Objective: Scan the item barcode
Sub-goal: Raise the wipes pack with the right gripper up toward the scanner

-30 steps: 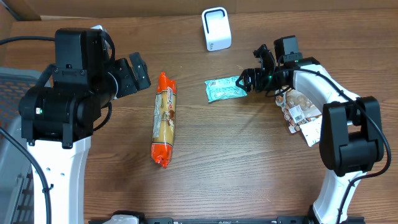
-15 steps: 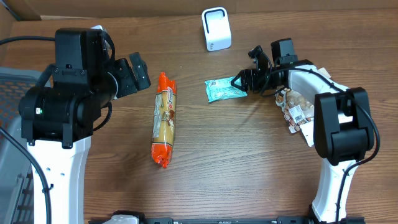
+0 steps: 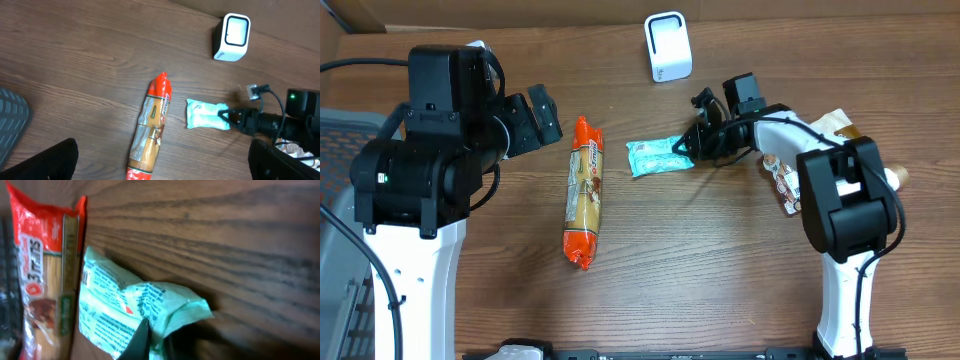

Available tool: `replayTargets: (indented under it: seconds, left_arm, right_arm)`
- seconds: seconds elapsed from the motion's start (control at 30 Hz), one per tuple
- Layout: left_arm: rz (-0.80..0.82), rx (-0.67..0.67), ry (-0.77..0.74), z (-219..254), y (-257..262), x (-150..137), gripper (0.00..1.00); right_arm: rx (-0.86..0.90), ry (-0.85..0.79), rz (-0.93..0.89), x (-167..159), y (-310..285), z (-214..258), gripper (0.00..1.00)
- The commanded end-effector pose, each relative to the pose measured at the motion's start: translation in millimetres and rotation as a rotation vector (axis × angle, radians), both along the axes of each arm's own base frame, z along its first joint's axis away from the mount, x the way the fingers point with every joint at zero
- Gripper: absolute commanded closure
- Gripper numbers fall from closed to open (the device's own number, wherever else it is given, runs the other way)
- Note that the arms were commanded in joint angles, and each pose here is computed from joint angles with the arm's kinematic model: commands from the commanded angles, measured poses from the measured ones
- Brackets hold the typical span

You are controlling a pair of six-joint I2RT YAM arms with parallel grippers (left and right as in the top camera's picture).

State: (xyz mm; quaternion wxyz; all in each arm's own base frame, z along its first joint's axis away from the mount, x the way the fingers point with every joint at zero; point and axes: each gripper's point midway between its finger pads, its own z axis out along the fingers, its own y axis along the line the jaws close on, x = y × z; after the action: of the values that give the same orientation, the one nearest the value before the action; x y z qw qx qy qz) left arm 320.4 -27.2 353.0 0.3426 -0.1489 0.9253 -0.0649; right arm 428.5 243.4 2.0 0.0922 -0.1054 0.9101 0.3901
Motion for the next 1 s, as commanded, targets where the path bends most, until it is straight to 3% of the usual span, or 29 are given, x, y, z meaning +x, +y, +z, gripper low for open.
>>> replayTargets:
  seconds: [0.0,0.23,0.6,0.77,0.97]
  left_arm:
    - [0.012,-0.002,-0.016,5.2,1.9,1.0,0.01]
    - [0.012,-0.002,-0.016,5.2,1.9,1.0,0.0]
    - [0.012,-0.002,-0.016,5.2,1.9,1.0,0.01]
    - [0.012,-0.002,-0.016,5.2,1.9,1.0,0.0]
    - [0.012,-0.002,-0.016,5.3,1.9,1.1,0.0]
  right_arm:
    - [-0.094,0.164,-0.07,-24.4,-12.8,-50.4,0.96]
    - [0.078,0.146,0.003,-23.4,-19.3,8.6,0.96]
    - [0.11,-0.309,0.069,-51.0,-45.4,222.7,0.96]
    - [0.136,-0.485,0.069,-77.3,-50.1,291.1,0.96]
    - [0.136,-0.557,0.016,-99.3,-58.3,330.1,0.96]
